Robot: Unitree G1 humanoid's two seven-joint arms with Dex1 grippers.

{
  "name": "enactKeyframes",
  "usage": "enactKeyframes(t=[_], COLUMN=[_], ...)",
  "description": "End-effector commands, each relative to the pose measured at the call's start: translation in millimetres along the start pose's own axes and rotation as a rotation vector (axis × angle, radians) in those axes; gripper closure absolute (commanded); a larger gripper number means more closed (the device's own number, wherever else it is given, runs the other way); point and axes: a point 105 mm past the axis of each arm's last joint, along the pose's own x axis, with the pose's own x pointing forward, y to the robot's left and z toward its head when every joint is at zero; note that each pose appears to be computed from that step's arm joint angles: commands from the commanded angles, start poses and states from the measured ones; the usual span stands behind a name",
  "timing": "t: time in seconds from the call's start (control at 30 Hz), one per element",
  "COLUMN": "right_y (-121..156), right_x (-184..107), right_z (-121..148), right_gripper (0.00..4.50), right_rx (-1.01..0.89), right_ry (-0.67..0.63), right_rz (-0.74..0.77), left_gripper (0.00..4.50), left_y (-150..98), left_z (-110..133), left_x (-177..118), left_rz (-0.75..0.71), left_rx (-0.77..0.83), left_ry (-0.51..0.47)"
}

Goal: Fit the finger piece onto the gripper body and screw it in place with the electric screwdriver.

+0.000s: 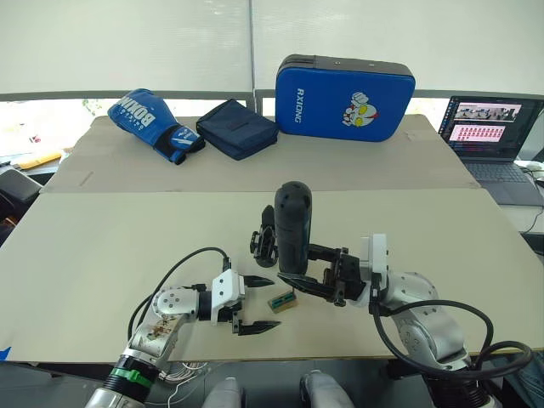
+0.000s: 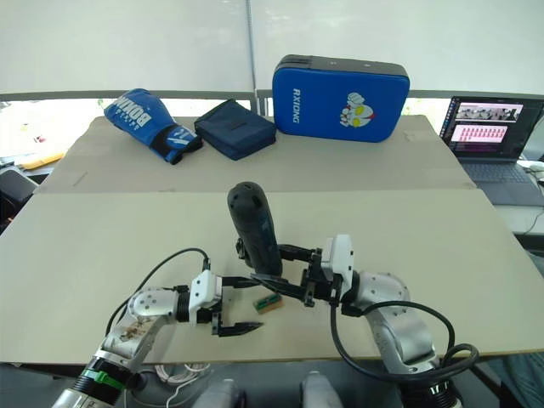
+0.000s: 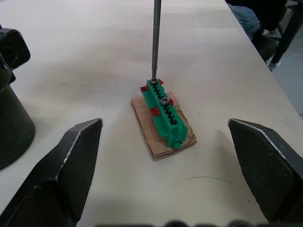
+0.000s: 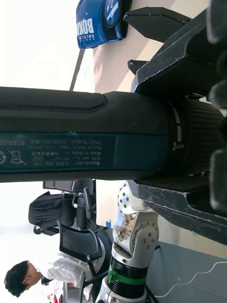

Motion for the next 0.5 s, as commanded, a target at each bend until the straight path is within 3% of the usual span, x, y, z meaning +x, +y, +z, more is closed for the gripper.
enactKeyframes(t=[0.03, 0.5], right_y=[-1.3, 1.4], right_x=[1.3, 1.9], right_z=[16.3, 12.0], right_gripper=[2.59, 2.59], right_rx=[-0.065, -0.051], right_ry=[-0.059, -0.055], right_rz=[0.006, 0.009], left_gripper=[0.0, 0.0], left_y=[-11.3, -12.6], left_z=[-17.6, -18.1], left_x=[1.2, 1.6], left_rz=[-0.025, -0.027], left_rx=[-0.067, -0.066], left_ry=[0.037, 0.037])
